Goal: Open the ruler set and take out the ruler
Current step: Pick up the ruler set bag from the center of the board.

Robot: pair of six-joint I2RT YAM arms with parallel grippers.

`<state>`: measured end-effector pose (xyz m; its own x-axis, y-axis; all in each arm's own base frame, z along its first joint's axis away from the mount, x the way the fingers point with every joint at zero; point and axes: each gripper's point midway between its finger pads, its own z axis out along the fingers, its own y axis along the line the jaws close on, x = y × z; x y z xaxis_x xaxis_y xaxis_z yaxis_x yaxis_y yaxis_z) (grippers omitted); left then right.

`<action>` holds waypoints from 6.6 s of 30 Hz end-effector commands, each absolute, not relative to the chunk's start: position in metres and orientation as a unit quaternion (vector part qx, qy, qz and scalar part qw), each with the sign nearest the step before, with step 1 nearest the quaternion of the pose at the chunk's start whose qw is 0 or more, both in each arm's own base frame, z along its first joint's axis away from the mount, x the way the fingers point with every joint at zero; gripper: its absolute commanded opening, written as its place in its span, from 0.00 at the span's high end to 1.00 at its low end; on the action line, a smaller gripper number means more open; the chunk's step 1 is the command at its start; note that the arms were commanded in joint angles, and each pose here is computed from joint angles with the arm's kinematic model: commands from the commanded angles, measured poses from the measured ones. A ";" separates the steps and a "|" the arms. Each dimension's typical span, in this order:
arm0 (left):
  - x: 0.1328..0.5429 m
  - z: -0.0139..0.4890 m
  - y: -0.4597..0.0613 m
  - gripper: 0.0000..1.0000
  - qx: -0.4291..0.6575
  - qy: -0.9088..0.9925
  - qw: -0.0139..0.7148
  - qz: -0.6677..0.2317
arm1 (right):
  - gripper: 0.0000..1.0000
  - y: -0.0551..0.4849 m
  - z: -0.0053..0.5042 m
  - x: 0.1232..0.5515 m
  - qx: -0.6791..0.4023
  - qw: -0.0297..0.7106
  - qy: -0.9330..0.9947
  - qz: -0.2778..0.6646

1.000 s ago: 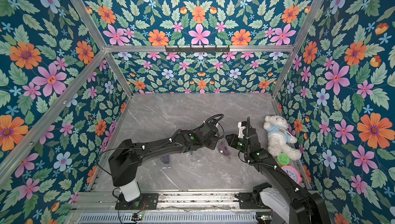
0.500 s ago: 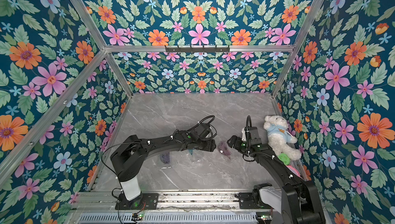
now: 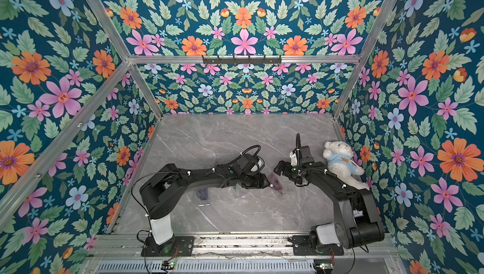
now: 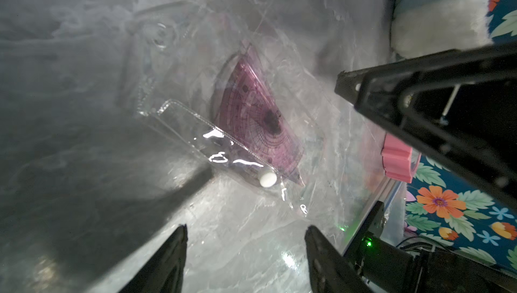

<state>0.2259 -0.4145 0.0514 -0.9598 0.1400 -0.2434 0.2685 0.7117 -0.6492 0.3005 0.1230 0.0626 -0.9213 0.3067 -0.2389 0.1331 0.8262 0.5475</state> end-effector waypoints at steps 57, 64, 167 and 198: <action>0.265 0.025 -0.409 0.34 -0.010 0.885 0.095 -0.456 | 0.21 0.161 0.051 0.262 0.208 0.195 0.841 0.459; 0.259 0.019 -0.404 0.33 -0.017 0.882 0.088 -0.462 | 0.20 0.156 0.049 0.263 0.212 0.205 0.848 0.441; 0.256 0.220 -0.436 0.82 0.227 0.710 0.089 -0.661 | 0.16 0.156 0.180 0.249 -0.019 0.380 0.774 0.507; 0.265 0.215 -0.447 0.83 0.212 0.716 0.087 -0.659 | 0.51 0.192 0.199 0.248 -0.067 0.370 0.745 0.552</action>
<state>0.2611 -0.4461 0.2063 -0.9032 0.2062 -0.3764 0.3960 0.0620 -0.9162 0.2452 0.1921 0.1991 -0.7228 0.3055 -0.6199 -0.5036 0.3814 0.7752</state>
